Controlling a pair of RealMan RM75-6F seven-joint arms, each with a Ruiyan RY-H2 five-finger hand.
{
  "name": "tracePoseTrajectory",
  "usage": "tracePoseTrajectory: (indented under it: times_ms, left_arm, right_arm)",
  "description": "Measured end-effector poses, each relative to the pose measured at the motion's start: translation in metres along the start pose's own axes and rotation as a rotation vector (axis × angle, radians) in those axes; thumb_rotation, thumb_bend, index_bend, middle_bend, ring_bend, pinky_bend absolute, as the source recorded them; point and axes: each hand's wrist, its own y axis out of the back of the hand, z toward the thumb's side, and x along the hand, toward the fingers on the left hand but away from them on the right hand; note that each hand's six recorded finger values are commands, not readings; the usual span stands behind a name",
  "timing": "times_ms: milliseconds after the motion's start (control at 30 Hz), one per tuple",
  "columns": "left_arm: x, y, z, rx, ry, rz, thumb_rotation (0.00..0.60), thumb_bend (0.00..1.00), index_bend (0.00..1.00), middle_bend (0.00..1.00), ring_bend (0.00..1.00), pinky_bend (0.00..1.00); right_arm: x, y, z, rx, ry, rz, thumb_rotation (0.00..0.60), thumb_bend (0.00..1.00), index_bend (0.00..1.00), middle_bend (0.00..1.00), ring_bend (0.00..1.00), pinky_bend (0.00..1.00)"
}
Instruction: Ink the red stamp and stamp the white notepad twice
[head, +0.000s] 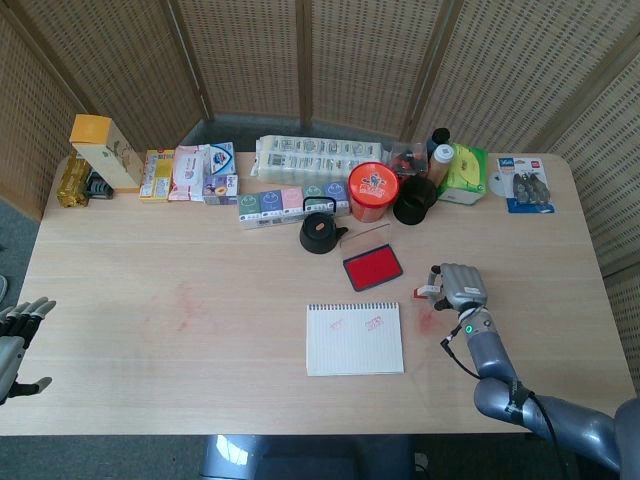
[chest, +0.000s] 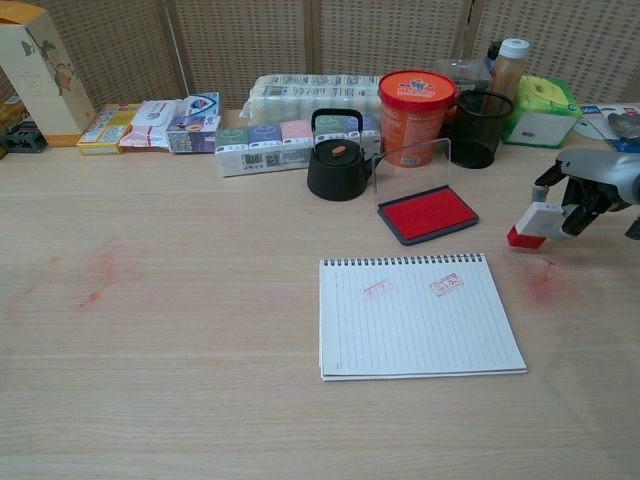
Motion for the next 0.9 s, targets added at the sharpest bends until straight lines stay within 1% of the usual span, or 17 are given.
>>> tracePoseTrajectory:
  times_ms: [300, 433, 567, 667, 900]
  left_arm:
    - [-0.0007, 0.0003, 0.0006, 0.000, -0.003, 0.002, 0.600, 0.00, 0.00, 0.00, 0.00, 0.01]
    - [-0.0009, 0.0002, 0.0010, 0.000, -0.004, 0.002, 0.600, 0.00, 0.00, 0.00, 0.00, 0.01]
    - [-0.0012, 0.0001, 0.0013, 0.001, -0.005, 0.002, 0.600, 0.00, 0.00, 0.00, 0.00, 0.01]
    - [-0.0015, 0.0005, 0.0013, -0.001, -0.006, 0.003, 0.600, 0.00, 0.00, 0.00, 0.00, 0.01]
    - [-0.0018, 0.0012, 0.0011, -0.002, -0.006, 0.004, 0.600, 0.00, 0.00, 0.00, 0.00, 0.01]
  right_arm:
    - [0.0001, -0.0007, -0.0031, 0.019, -0.002, 0.007, 0.600, 0.43, 0.52, 1.00, 1.00, 1.00]
    - [0.0005, 0.0006, -0.0031, 0.029, 0.000, 0.008, 0.600, 0.43, 0.47, 1.00, 1.00, 1.00]
    - [0.0012, -0.0004, -0.0040, 0.041, -0.002, 0.015, 0.600, 0.38, 0.44, 1.00, 1.00, 1.00]
    - [0.0013, -0.0021, -0.0058, 0.056, -0.006, 0.021, 0.600, 0.36, 0.43, 1.00, 1.00, 1.00]
    - [0.0017, -0.0013, -0.0061, 0.067, -0.009, 0.024, 0.600, 0.36, 0.43, 1.00, 1.00, 1.00]
